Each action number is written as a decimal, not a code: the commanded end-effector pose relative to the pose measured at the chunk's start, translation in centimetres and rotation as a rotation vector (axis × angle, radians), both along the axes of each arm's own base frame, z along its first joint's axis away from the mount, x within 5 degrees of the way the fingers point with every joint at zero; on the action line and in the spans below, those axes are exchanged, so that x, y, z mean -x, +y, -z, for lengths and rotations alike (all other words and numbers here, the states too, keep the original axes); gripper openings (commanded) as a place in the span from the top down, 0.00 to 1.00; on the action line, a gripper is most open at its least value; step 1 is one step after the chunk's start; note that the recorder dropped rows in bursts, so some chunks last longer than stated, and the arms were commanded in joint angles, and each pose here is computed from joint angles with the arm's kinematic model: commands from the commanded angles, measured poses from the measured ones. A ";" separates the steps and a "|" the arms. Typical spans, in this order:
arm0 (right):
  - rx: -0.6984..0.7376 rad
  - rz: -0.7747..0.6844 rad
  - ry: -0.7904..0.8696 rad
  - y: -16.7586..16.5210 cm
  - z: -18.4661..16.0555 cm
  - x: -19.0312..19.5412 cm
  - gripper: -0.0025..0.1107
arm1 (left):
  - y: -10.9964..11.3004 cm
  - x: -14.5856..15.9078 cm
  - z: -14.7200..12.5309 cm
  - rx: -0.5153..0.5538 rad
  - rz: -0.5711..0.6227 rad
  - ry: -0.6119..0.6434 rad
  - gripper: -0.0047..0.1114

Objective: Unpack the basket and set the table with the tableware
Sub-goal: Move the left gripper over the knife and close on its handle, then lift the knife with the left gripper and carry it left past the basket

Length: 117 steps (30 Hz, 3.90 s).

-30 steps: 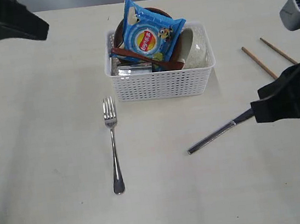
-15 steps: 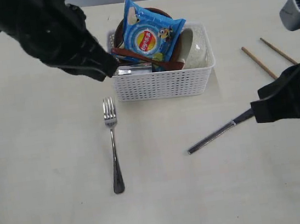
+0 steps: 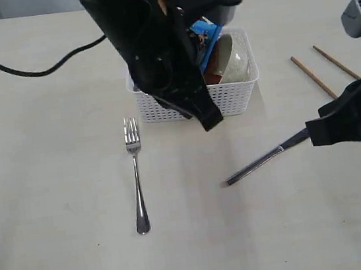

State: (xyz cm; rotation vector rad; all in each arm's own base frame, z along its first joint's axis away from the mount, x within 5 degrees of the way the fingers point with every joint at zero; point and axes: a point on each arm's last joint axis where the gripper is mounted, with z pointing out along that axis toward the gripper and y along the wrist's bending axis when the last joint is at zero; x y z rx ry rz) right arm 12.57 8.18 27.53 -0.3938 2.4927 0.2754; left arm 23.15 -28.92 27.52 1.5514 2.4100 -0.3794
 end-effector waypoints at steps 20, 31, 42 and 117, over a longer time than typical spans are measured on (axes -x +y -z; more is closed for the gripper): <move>0.087 0.247 -0.088 -3.0 -0.9 0.4 0.98 | -10.0 1.6 7.7 -0.021 0.084 0.008 0.96; 0.105 0.350 -0.150 -4.6 -1.7 1.1 0.98 | -12.3 1.4 9.7 -0.123 0.117 -0.070 0.96; 0.099 0.350 -0.145 -4.5 -1.7 1.1 0.98 | -13.5 2.8 8.7 -0.119 0.178 -0.133 0.60; 0.059 0.306 -0.139 -3.9 -0.8 1.1 0.98 | -14.8 -0.5 9.0 -0.099 0.030 0.030 0.96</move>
